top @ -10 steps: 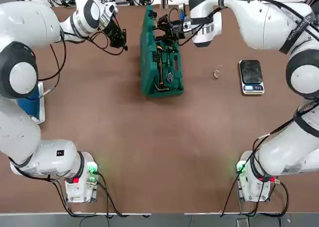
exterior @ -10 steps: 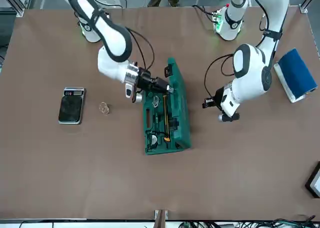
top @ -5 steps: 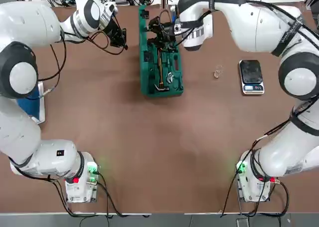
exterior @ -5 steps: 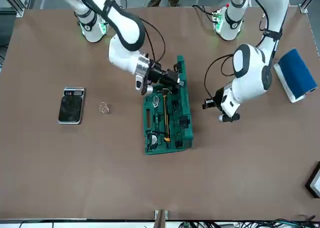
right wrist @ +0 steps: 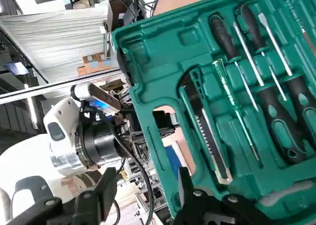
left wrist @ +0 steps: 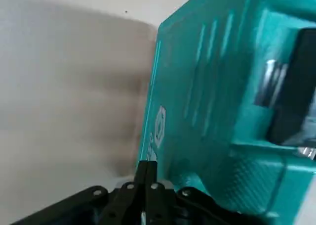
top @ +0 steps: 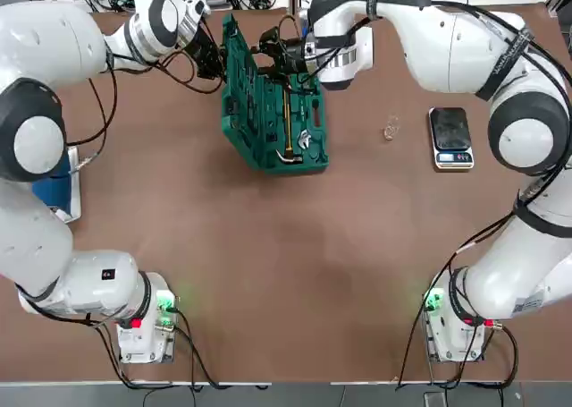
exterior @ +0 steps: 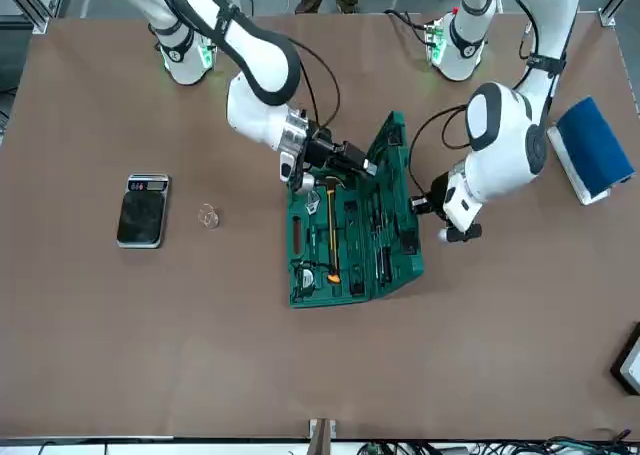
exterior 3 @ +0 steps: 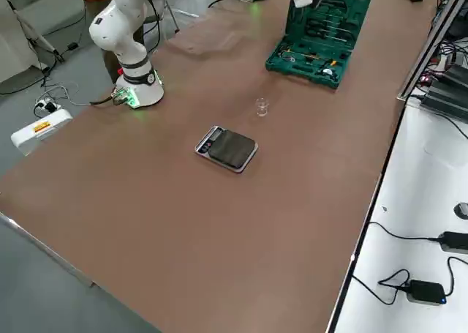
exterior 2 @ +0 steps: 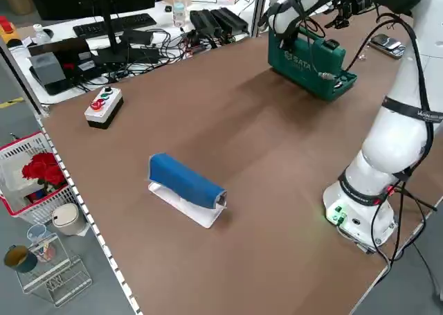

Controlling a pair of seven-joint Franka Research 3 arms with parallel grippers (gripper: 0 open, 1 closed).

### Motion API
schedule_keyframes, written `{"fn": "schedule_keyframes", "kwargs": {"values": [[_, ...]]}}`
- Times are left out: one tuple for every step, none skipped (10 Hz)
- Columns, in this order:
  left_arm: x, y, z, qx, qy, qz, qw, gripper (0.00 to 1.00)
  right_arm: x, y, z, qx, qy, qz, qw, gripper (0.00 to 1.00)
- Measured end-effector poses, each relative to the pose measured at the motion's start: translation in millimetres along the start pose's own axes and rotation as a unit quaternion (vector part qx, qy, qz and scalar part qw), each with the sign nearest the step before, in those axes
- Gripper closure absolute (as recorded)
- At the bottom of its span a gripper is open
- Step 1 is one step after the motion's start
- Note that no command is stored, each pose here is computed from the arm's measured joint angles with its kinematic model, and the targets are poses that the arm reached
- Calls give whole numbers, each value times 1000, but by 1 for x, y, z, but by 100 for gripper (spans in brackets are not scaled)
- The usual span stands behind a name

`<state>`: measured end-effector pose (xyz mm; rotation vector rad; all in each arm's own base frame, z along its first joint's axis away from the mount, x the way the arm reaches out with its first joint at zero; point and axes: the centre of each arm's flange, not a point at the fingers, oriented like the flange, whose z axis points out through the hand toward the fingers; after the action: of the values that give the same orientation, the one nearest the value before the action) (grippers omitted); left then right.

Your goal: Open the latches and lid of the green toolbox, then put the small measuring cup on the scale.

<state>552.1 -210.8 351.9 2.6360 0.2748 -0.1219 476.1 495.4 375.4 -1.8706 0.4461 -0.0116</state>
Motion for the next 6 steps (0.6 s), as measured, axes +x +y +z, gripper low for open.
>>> {"fn": "schedule_keyframes", "kwargs": {"values": [[0, 1, -2, 0, 2, -1, 1000, 99, 5, -2, -2, 2, 6, 1, 1000, 37], [0, 1, -2, 0, 2, -1, 1000, 99, 14, -2, -6, 4, 12, 3, 1000, 33], [0, 0, -2, 0, 1, -3, 1000, 99, 24, -3, -11, 5, 19, 1, 1000, 17], [0, -1, -2, 0, 1, -5, 1000, 99, 39, -4, -18, 4, 24, -15, 1000, 4], [1, -3, -2, 0, 0, -7, 1000, 99, 59, -5, -27, 6, 17, -36, 999, 0], [1, -4, -2, 1, -1, -8, 1000, 99, 79, -3, -38, 7, 3, -58, 998, 0]]}}
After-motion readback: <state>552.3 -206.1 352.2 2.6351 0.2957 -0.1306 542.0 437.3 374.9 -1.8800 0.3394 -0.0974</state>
